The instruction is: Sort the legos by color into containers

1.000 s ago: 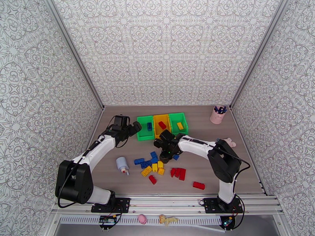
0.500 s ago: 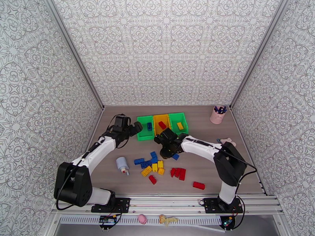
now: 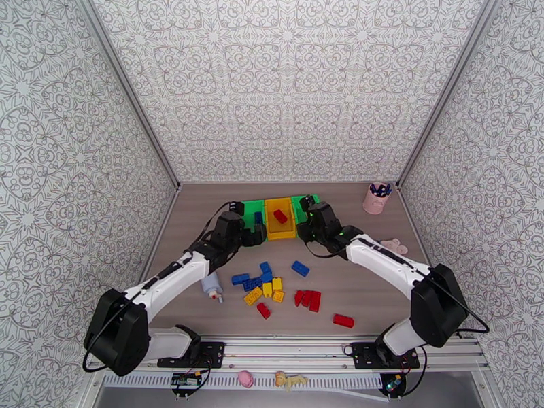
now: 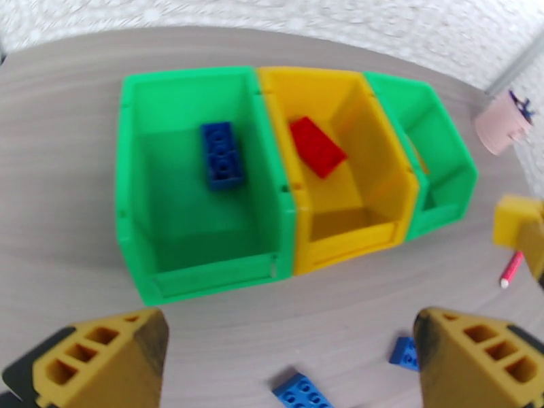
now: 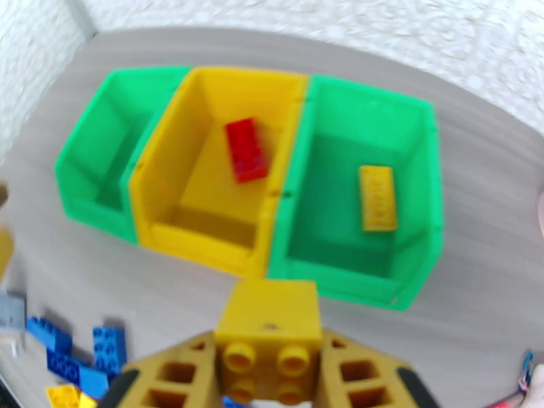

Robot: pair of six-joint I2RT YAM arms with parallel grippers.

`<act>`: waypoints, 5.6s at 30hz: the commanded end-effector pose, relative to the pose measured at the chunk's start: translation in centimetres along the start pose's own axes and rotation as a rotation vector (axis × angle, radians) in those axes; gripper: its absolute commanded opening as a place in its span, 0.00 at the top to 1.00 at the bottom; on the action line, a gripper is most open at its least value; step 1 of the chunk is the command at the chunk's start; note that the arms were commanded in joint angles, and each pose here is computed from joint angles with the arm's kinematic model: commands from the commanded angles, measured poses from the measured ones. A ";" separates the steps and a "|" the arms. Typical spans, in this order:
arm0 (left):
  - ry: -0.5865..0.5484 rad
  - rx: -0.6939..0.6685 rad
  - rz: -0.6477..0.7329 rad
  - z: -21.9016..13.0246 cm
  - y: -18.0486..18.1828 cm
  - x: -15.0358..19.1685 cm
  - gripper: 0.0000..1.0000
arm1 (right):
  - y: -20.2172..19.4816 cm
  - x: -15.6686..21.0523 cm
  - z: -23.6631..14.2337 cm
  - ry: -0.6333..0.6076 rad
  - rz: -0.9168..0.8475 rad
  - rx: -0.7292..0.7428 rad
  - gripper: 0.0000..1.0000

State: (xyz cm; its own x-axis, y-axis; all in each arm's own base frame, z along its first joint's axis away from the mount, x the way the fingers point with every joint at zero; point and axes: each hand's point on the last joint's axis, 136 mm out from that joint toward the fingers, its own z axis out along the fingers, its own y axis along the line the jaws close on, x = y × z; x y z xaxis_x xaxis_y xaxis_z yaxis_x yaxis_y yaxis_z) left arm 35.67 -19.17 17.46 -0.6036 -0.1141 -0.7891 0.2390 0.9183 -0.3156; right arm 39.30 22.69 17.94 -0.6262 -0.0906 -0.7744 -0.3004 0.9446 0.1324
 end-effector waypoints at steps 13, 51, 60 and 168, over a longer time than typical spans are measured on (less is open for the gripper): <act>-0.107 0.412 0.349 -2.1 -9.7 1.4 0.00 | -3.6 -2.5 8.8 0.006 0.102 0.047 0.73; -0.025 0.573 0.709 -9.7 -9.7 8.1 0.00 | 2.3 12.2 -1.4 0.494 -0.334 -0.148 0.14; -0.020 0.563 0.713 -10.1 -9.0 9.0 0.00 | 4.4 16.1 0.9 0.713 -0.439 -0.152 0.20; -0.035 0.871 0.776 -11.5 -11.5 11.5 0.00 | -1.3 17.8 -8.9 0.400 0.241 0.252 0.13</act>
State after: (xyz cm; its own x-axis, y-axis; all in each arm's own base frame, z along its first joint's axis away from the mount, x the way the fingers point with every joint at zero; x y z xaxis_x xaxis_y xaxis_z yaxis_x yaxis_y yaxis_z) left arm 18.03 -25.77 17.08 -0.1025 0.3559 -0.9289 0.9647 0.2632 -0.0056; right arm 24.35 20.70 10.60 -0.8683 -0.0507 -0.4934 -0.1345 0.9816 0.1358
